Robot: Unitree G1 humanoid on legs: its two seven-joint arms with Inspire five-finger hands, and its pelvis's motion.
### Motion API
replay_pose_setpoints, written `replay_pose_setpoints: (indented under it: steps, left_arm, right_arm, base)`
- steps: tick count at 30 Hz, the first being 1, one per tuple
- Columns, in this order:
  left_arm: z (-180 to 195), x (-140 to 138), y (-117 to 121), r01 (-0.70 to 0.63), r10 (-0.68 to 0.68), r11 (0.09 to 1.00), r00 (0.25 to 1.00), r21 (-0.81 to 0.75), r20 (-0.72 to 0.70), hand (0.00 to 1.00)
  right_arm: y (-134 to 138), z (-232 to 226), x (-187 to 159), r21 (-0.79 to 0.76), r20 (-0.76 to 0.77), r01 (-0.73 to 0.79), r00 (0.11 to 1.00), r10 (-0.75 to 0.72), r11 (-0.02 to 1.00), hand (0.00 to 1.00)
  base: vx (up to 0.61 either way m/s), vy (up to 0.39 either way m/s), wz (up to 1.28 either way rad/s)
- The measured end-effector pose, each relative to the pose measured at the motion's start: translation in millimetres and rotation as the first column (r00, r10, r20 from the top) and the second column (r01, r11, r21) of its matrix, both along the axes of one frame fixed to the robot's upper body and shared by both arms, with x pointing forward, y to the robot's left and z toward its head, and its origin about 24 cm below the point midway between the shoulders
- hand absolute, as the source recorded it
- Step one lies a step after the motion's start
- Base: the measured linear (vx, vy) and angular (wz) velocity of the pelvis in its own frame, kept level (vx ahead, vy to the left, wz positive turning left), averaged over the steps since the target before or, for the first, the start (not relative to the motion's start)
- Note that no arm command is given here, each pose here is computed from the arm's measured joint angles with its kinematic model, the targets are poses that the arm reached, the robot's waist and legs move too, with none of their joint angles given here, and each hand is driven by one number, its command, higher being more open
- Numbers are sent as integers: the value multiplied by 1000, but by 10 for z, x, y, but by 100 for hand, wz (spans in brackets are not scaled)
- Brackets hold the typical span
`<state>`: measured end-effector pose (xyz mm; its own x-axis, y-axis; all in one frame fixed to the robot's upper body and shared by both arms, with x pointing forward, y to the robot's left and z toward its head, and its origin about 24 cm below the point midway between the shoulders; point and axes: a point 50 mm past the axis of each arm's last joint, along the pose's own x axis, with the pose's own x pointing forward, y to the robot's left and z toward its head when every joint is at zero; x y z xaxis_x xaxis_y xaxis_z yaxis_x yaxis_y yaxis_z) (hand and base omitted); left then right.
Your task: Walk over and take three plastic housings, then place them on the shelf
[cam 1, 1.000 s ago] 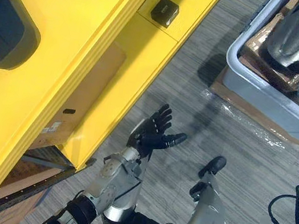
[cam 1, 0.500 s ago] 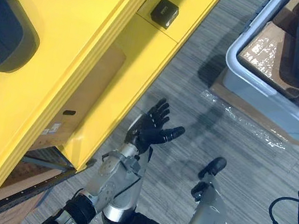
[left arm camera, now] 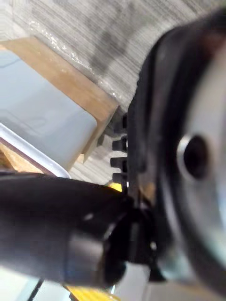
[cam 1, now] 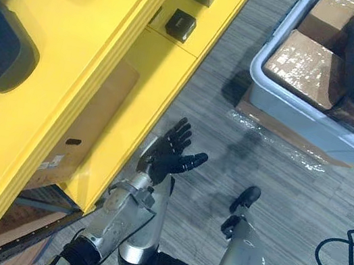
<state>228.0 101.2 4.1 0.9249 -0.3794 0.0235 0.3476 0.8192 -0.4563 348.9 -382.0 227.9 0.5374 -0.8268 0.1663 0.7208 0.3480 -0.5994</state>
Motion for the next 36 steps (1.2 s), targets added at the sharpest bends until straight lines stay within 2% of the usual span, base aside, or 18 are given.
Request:
replay_pose_setpoints:
  steps: [7,10,13,16,21,29,36]
  left_arm:
    - [231,216,11,102,-102,995,995,-16,8,100]
    - [366,388,-15,172,-173,984,985,-51,-19,100]
    - [442,519,-36,193,-195,979,980,-65,-35,100]
    - [584,690,-86,202,-211,968,976,-150,-51,100]
    - [709,858,-136,187,-213,944,975,-272,-70,100]
    - [892,909,-348,197,-272,811,961,-550,-57,100]
    - [807,889,-519,168,-273,811,956,-561,-108,100]
  right_arm:
    - [257,304,86,-293,127,-71,986,112,953,0]
    - [534,433,129,-462,166,-141,956,241,876,0]
    - [756,363,167,-529,156,-204,931,331,824,0]
    - [1076,249,208,-599,131,-285,887,442,748,0]
    - [1452,-2,173,-650,96,-386,812,575,654,0]
    - [1784,-536,19,-625,42,-521,722,691,582,0]
    - [1955,-808,-90,-585,23,-589,674,738,557,0]
  base:
    - [13,9,-18]
    - [30,-3,-23]
    - [57,1,-29]
    - [62,18,-28]
    - [47,26,-19]
    - [67,33,-14]
    - [16,24,-5]
